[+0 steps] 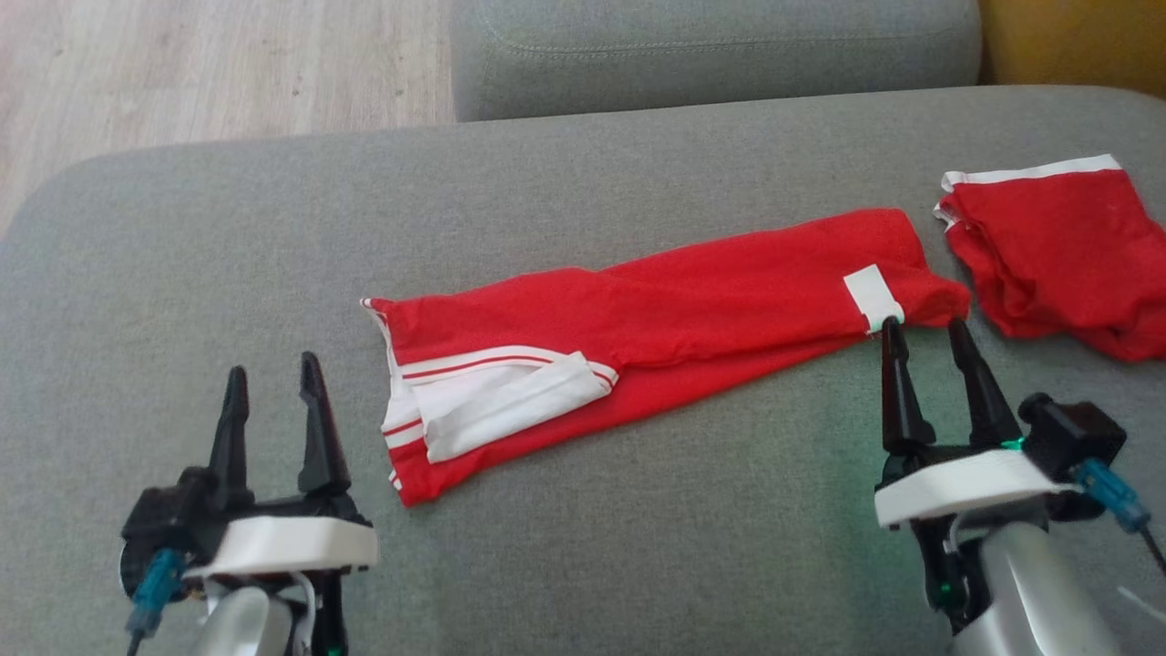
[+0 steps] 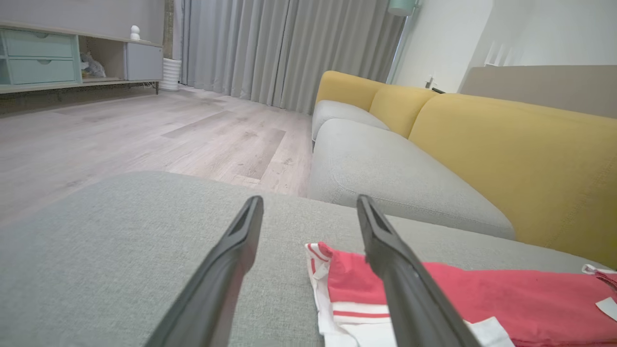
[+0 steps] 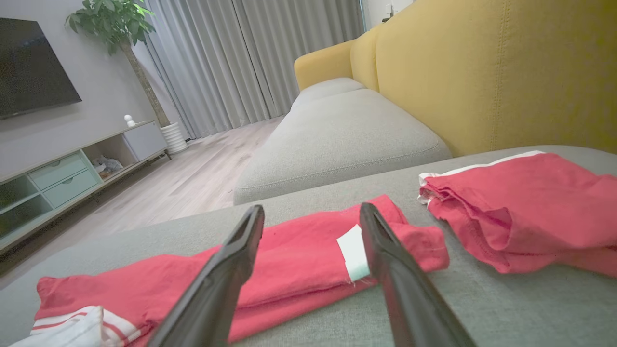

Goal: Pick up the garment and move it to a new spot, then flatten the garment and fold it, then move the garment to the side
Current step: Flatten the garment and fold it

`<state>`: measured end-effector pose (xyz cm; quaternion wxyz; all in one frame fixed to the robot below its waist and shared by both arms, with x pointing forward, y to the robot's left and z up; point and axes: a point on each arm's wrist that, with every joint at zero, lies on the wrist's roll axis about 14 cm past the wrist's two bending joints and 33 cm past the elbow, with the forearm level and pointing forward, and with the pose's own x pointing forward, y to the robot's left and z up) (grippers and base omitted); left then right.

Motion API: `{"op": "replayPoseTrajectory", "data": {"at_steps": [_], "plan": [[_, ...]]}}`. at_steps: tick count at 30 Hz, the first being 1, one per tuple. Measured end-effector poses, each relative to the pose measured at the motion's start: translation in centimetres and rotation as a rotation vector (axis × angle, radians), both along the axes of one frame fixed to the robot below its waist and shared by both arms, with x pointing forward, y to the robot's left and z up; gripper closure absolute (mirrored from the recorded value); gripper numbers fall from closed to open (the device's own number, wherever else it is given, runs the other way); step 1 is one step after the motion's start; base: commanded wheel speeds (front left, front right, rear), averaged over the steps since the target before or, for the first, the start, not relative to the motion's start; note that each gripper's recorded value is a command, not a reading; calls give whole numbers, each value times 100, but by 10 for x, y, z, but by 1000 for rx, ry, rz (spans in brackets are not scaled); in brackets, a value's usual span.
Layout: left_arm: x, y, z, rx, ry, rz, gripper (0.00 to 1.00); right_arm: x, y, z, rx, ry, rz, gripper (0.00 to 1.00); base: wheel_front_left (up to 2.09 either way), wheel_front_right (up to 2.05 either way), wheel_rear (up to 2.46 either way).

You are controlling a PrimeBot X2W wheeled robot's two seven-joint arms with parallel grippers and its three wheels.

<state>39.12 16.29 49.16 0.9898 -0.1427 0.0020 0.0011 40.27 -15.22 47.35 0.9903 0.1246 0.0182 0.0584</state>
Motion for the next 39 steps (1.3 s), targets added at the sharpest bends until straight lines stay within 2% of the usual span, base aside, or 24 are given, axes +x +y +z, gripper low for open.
{"op": "replayPoseTrajectory", "data": {"at_steps": [7, 14, 18, 21, 27, 32, 33, 34, 39], "plan": [[8, -1, -7, 21, -1, -28, 0, 10, 2, -7, -10, 16, 4, 0, 0, 0, 0], [29, -1, -13, 19, 1, -40, 0, 49, -37, -25, -72, 103, -106, 0, 0, 0, 0], [31, 0, -24, 24, 28, -42, 0, 68, -46, -32, -100, 150, -129, 0, 0, 0, 0], [34, 2, -31, 30, 45, -42, 0, 77, -54, -53, -108, 238, -154, 0, 0, 0, 0], [41, 9, -32, 38, 42, -31, 0, 72, -55, -100, -120, 423, -156, 0, 0, 0, 0], [44, 10, -36, 48, 51, -31, 0, 77, -50, -111, -126, 481, -137, 0, 0, 0, 0], [45, 9, -35, 47, 49, -32, 0, 78, -48, -112, -124, 488, -132, 82, 0, 0, 0], [46, 9, -35, 45, 47, -36, 0, 80, -46, -111, -125, 488, -125, 100, 0, 0, 0], [49, 2, -31, 67, 34, -65, 0, 80, -42, -107, -158, 469, -105, 100, 0, 0, 0]]}}
